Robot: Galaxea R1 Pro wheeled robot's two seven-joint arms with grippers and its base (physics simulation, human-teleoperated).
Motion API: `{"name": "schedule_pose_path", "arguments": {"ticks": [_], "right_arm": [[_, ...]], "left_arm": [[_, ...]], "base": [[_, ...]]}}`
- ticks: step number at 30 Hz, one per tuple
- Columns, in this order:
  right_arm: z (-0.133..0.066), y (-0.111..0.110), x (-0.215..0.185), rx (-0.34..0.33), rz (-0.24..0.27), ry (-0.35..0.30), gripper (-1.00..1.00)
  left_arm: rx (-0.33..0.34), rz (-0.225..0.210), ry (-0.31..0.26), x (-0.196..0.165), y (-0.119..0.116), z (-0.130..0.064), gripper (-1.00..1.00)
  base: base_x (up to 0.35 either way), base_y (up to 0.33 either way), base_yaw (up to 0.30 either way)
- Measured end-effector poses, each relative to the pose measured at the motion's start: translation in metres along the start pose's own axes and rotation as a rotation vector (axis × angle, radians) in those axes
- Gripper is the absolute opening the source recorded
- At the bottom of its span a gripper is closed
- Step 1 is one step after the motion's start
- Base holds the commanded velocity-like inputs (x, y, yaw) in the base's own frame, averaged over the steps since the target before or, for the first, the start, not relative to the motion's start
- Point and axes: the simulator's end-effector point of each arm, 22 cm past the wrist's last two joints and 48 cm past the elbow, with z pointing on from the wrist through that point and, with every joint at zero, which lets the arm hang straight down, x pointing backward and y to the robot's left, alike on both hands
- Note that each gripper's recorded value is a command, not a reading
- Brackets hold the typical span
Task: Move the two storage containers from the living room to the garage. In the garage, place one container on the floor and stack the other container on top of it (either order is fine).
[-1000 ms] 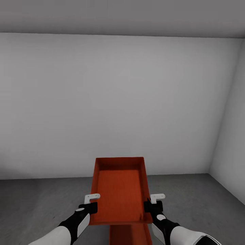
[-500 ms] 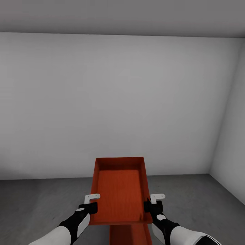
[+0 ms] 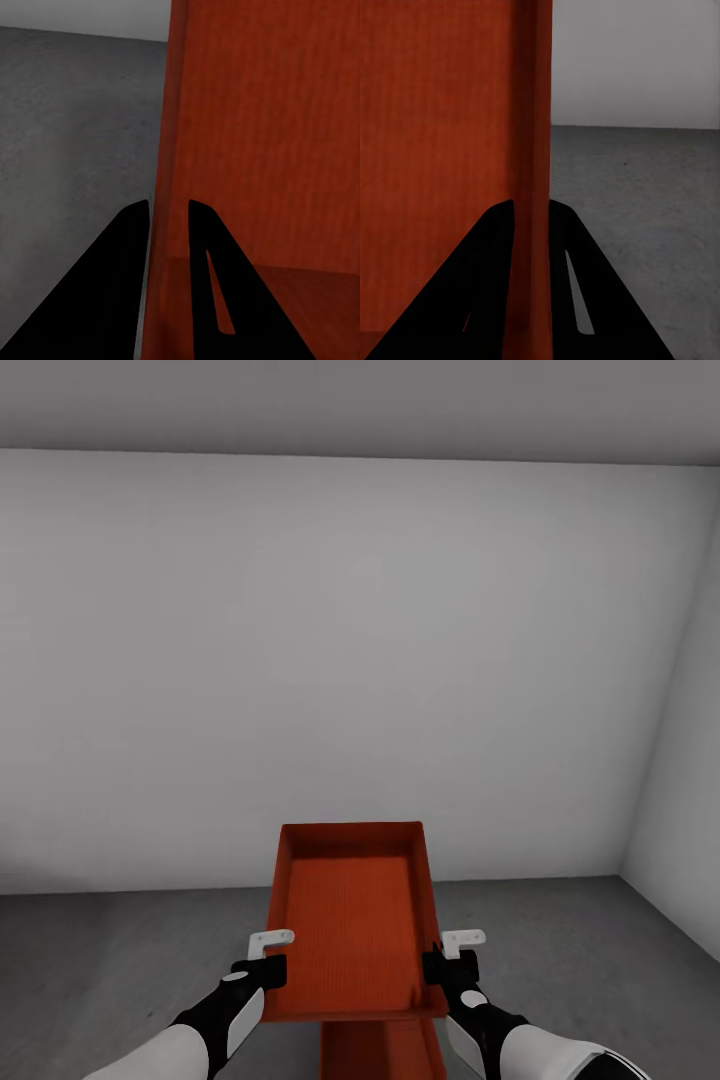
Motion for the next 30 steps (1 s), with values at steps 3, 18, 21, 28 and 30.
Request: {"name": "schedule_pose_path", "arguments": {"ticks": [3,18,21,28,30], "right_arm": [[0.0,0.0,0.0,0.0,0.001,0.0,-1.0],[0.0002,0.0,-0.0005,0.0,0.0,-0.001,-1.0],[0.0001,0.0001,-0.0004,0.0,0.0,-0.001,-1.0],[-0.0003,0.0,-0.0014,0.0,0.0,-0.003,-1.0],[-0.0005,0.0,-0.0022,0.0,0.0,-0.004,-1.0]], "left_arm": [[0.0,0.0,0.0,-0.0003,0.0,0.0,-1.0],[0.0,-0.001,-0.001,-0.0006,0.0,0.0001,-1.0],[0.0,-0.001,-0.001,-0.0005,0.0,0.0,-1.0],[0.0,-0.001,-0.003,-0.0015,0.0,-0.0005,-1.0],[0.0,-0.001,-0.005,-0.0022,-0.0001,-0.0009,-1.0]], "base": [[0.002,0.0,0.0],[-0.091,-0.179,0.0],[-0.039,-0.078,0.0],[-0.006,-0.013,0.147],[-0.001,-0.001,0.234]]}}
